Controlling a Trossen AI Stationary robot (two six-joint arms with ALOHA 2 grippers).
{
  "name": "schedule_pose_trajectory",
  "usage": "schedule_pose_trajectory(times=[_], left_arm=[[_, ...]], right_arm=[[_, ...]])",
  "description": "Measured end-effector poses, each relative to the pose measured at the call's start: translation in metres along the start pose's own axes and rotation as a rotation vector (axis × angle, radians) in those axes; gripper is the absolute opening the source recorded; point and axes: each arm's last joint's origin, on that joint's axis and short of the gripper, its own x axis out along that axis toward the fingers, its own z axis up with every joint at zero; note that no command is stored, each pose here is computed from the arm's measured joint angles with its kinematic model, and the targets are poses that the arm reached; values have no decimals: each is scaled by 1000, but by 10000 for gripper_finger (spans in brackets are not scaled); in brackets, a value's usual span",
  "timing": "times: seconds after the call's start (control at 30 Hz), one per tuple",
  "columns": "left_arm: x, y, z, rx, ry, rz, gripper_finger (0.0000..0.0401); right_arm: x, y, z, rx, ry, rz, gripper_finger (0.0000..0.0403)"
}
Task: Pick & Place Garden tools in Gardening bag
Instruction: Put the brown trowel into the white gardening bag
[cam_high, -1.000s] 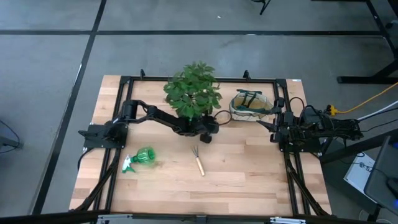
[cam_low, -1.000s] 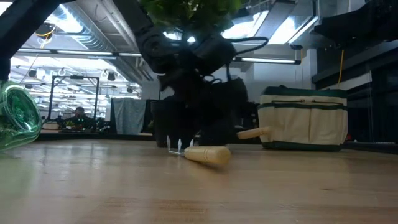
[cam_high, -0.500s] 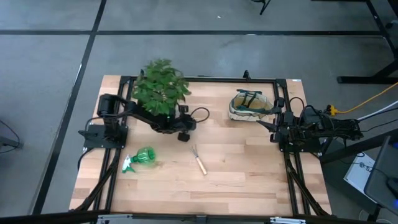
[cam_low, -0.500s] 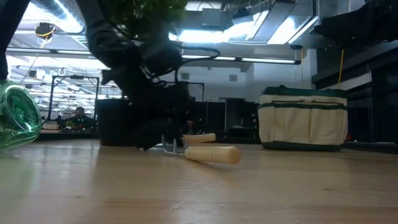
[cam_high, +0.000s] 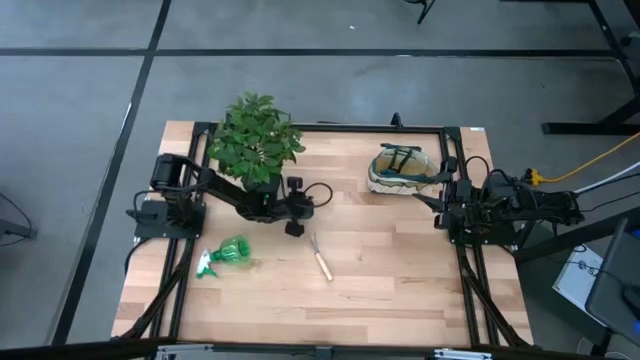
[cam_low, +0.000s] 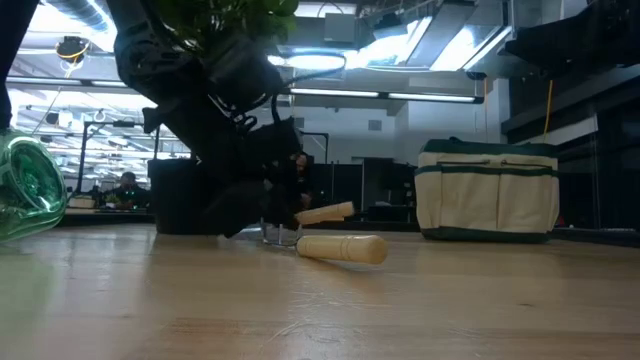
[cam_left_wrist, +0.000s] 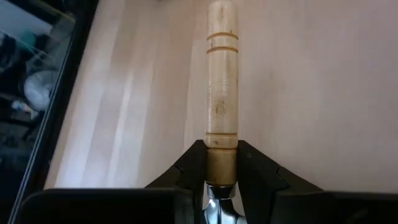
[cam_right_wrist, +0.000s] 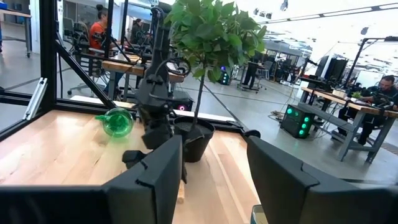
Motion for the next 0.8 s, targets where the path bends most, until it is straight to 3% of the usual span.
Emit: schedule_pose_trajectory(times=[0.3, 0.8], left_arm=[[-11, -9, 37, 87, -110, 15, 65], [-28, -8, 94, 96, -287, 5, 67]], right_arm=[[0, 0, 0, 0, 0, 0, 186], [0, 0, 0, 0, 0, 0, 185]])
